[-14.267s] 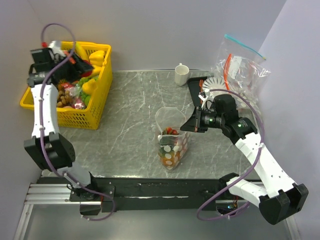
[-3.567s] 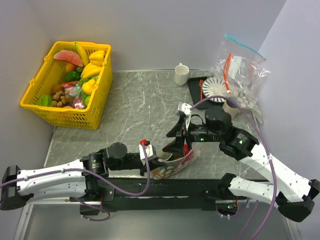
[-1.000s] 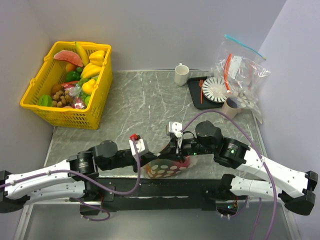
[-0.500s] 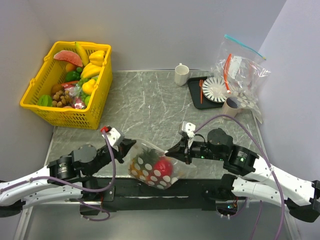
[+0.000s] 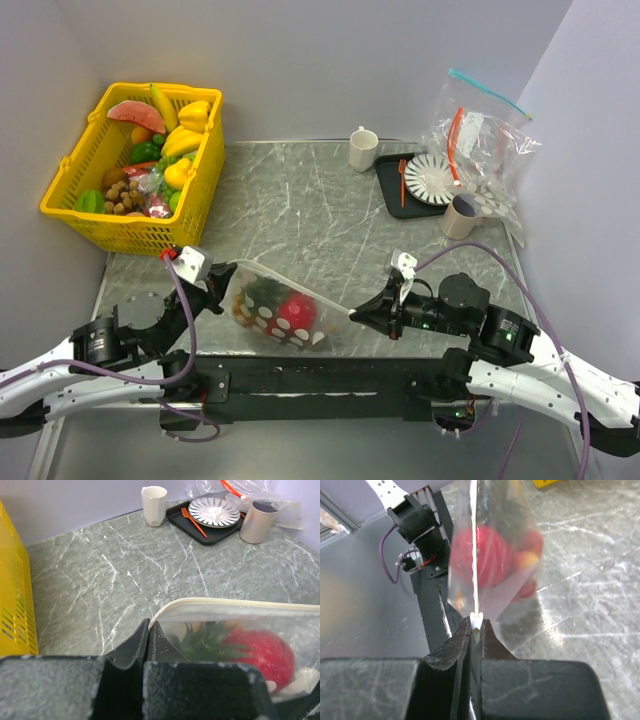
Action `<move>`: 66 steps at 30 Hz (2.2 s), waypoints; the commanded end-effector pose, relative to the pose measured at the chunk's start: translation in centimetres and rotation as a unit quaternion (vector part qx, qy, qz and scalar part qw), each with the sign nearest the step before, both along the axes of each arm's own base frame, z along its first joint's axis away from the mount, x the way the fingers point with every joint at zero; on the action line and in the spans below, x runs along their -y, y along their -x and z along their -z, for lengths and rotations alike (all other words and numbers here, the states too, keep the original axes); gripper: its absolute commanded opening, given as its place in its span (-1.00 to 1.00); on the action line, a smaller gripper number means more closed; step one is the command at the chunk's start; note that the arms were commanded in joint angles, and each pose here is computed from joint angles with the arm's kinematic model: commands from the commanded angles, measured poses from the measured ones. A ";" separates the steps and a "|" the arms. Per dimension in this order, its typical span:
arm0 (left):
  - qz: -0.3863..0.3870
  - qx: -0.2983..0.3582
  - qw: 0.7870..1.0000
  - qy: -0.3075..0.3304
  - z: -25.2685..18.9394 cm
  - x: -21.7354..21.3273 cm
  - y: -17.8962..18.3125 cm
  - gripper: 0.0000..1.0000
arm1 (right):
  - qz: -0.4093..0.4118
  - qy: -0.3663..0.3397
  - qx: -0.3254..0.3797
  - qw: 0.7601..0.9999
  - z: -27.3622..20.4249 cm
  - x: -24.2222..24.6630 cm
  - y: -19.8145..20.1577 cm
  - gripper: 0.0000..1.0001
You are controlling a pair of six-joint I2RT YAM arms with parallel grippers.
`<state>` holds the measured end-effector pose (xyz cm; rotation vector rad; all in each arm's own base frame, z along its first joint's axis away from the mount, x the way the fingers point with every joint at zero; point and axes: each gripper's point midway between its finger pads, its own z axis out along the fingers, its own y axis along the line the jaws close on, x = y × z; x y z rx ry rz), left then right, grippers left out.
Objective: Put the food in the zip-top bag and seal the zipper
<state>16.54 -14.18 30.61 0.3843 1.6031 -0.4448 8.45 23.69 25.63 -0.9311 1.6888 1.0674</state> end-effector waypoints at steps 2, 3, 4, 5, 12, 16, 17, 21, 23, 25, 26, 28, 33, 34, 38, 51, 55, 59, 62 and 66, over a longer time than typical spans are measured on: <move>-0.083 0.021 0.996 0.009 -1.7 -3.4 -1.3 -0.99 | 0.013 0.014 -0.025 1.000 1.2 1.1 0.5 -1.00; -0.082 0.020 0.996 0.007 -1.6 -3.3 -1.3 -0.99 | 0.014 0.013 -0.026 0.999 1.1 1.1 0.5 -1.00; -0.079 0.019 0.997 0.007 -1.5 -3.0 -1.3 -0.99 | 0.018 0.012 -0.025 0.999 1.1 1.1 0.3 -1.00; -0.077 0.018 0.997 0.007 -1.3 -2.8 -1.3 -0.99 | 0.027 0.014 -0.026 0.999 1.2 1.2 0.0 -1.00; -0.023 0.001 1.000 0.010 1.4 2.2 -1.5 -0.99 | 0.221 0.033 -0.070 0.972 1.4 2.6 -5.7 -1.00; -0.021 -0.006 1.000 -0.012 3.2 5.0 -2.4 -0.99 | 0.288 0.052 -0.059 0.954 -0.3 2.6 -8.5 -1.00; -0.024 -0.004 1.000 -0.011 3.1 5.4 -2.8 -0.99 | 0.298 0.067 -0.060 0.950 0.0 2.3 -9.1 -1.00; -0.021 -0.022 0.999 -0.022 4.3 6.5 -5.4 -0.99 | 0.372 0.074 -0.061 0.923 -1.1 3.2 -12.4 -1.00; -0.018 -0.033 0.999 0.007 3.8 5.8 -7.4 -0.99 | 0.400 0.073 -0.080 0.910 -0.8 4.2 -14.6 -1.00; -0.042 -0.040 0.998 0.017 3.7 4.5 -9.3 -0.99 | 0.394 0.048 -0.100 0.912 -1.3 4.0 -15.7 -1.00; -0.030 -0.042 0.998 0.030 2.9 4.9 -9.5 -0.99 | 0.412 0.040 -0.105 0.904 -1.4 4.8 -16.9 -1.00; -0.040 -0.059 0.997 0.026 3.4 4.8 -10.7 -0.99 | 0.417 0.022 -0.106 0.903 -2.2 4.9 -17.8 -0.91; -0.009 -0.102 0.994 0.022 4.2 6.5 -12.1 -0.82 | 0.430 0.035 -0.112 0.895 -2.1 5.0 -19.3 -0.82; -0.007 -0.105 0.994 0.022 4.3 6.7 -12.2 -0.81 | 0.433 0.040 -0.114 0.893 -2.0 5.0 -19.3 -0.82; -0.003 -0.101 0.994 0.033 3.7 6.9 -12.1 -0.66 | 0.441 0.049 -0.118 0.888 -2.1 5.3 -19.5 -0.75; -0.051 -0.119 0.990 0.060 -0.7 3.8 -10.1 0.99 | 0.432 -0.044 -0.074 0.898 -7.8 7.9 -15.8 1.00; -0.038 -0.116 0.989 0.080 -0.1 2.8 -8.0 0.99 | 0.444 -0.088 -0.084 0.888 -7.8 9.6 -13.8 1.00; -0.044 -0.105 0.989 0.090 1.2 1.6 -6.9 0.99 | 0.459 -0.108 -0.097 0.877 -5.6 10.9 -12.6 1.00; -0.043 -0.092 0.990 0.095 1.6 1.1 -6.4 0.99 | 0.470 -0.109 -0.099 0.870 -5.0 11.8 -12.0 1.00; -0.044 -0.088 0.991 0.092 2.3 1.0 -6.4 0.99 | 0.478 -0.103 -0.095 0.867 -4.7 12.4 -11.9 1.00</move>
